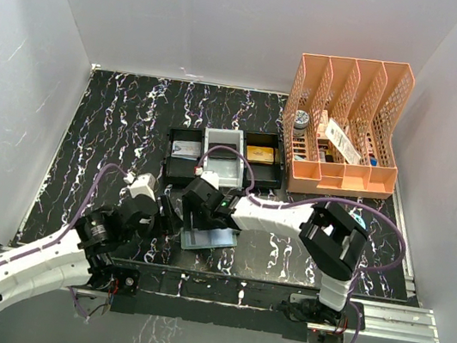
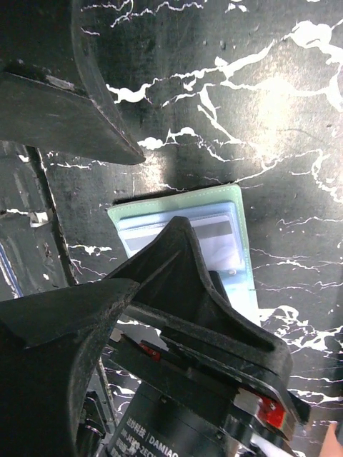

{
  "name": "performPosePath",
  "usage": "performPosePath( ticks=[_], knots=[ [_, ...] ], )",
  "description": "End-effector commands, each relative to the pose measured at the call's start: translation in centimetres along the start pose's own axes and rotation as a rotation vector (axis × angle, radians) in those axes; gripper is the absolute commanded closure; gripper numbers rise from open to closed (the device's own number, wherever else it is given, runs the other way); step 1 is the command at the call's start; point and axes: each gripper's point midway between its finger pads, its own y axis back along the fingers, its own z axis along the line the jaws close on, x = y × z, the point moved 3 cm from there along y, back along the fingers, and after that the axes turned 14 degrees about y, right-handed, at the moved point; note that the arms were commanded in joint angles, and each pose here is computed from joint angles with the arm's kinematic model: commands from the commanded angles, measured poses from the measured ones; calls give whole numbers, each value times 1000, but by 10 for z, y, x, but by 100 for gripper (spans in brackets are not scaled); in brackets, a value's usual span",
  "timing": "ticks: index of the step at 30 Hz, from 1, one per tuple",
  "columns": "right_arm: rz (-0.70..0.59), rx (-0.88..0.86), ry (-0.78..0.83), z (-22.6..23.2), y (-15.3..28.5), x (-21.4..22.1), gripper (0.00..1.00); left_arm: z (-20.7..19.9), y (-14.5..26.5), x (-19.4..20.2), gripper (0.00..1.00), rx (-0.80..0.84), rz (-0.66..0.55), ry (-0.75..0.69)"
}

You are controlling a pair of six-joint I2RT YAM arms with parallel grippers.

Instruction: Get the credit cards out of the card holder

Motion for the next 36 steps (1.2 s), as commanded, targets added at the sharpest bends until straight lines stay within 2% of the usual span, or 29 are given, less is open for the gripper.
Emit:
performPosePath(
  ticks=[1,9,18,27,36],
  knots=[
    [45,76,46,-7,-15,13,36,-1,6,-11,36,3,-65,42],
    [58,137,69,-4,-21,14,34,0,9,-14,36,1,-77,49],
    [63,200,66,-8,-25,17,40,0,11,-15,36,-1,-81,50],
    [-12,20,26,10,-9,4,47,-6,10,-10,36,42,-51,24],
    [-23,-93,-24,12,-6,3,47,-19,3,12,37,187,65,-27]
  ],
)
